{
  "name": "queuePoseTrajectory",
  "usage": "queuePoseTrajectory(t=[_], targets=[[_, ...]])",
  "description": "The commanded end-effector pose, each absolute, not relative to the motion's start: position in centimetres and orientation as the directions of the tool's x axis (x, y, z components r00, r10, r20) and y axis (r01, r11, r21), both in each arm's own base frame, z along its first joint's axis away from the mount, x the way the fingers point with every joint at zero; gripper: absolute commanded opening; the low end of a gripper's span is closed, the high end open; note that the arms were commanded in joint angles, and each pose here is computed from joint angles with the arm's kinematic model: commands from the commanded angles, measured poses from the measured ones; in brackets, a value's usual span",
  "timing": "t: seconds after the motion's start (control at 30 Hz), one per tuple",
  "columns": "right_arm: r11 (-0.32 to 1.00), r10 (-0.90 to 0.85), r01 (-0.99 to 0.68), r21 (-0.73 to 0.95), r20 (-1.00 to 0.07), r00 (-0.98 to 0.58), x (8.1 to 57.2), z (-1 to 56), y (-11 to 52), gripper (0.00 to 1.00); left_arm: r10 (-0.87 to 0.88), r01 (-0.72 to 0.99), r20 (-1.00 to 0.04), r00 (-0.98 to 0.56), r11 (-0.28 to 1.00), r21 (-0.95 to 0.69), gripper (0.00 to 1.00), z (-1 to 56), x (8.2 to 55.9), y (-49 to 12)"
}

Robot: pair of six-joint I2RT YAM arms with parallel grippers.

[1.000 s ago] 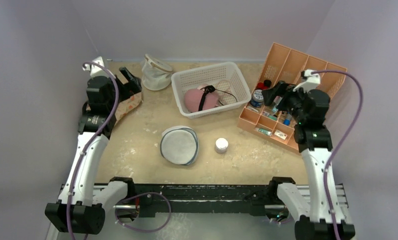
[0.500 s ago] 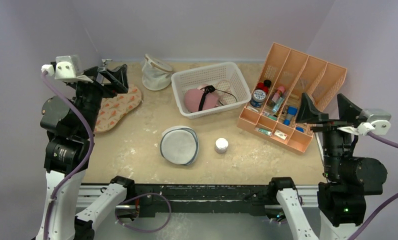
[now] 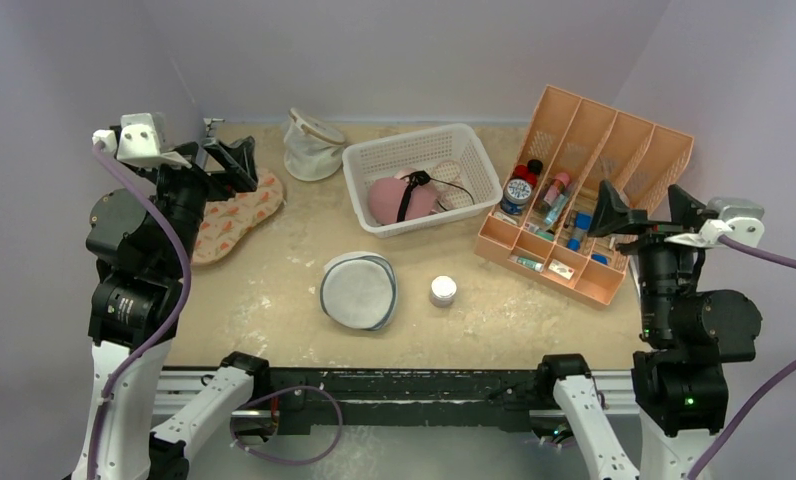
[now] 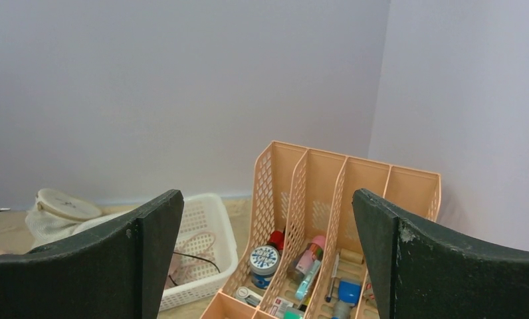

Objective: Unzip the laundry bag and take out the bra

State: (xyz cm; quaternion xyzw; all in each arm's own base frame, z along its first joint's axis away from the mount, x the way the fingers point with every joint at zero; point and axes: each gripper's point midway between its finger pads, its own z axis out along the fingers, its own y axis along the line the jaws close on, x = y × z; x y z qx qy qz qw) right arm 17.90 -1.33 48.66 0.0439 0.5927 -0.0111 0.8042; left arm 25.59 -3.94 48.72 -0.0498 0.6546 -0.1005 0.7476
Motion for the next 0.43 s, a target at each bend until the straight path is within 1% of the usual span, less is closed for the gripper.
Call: queuePoseTrajectory(t=[0.0,0.17,0.3,0.4], targets=[[0.995,0.041,0.077,0.069,-0.945,0.324,17.94,49.88,-1.5,1.0,-0.23,0.073,-0.96,0.162,0.973,-0.221,0.93,50.03,25.09,-3.51],[0.993,0.053,0.081,0.084,-0.944,0.327,17.91,49.97,-1.61,1.0,-0.226,0.065,-0.962,0.152,0.974,-0.218,0.93,49.74,25.24,-3.43],[0.997,0.024,0.06,0.046,-0.944,0.329,17.92,49.67,-1.16,1.0,-0.23,0.066,-0.962,0.146,0.973,-0.223,0.93,49.46,25.31,-3.49],[0.992,0.038,0.106,0.075,-0.948,0.317,18.0,49.76,-2.02,1.0,-0.236,0.071,-0.96,0.148,0.971,-0.228,0.93,49.54,25.2,-3.57]])
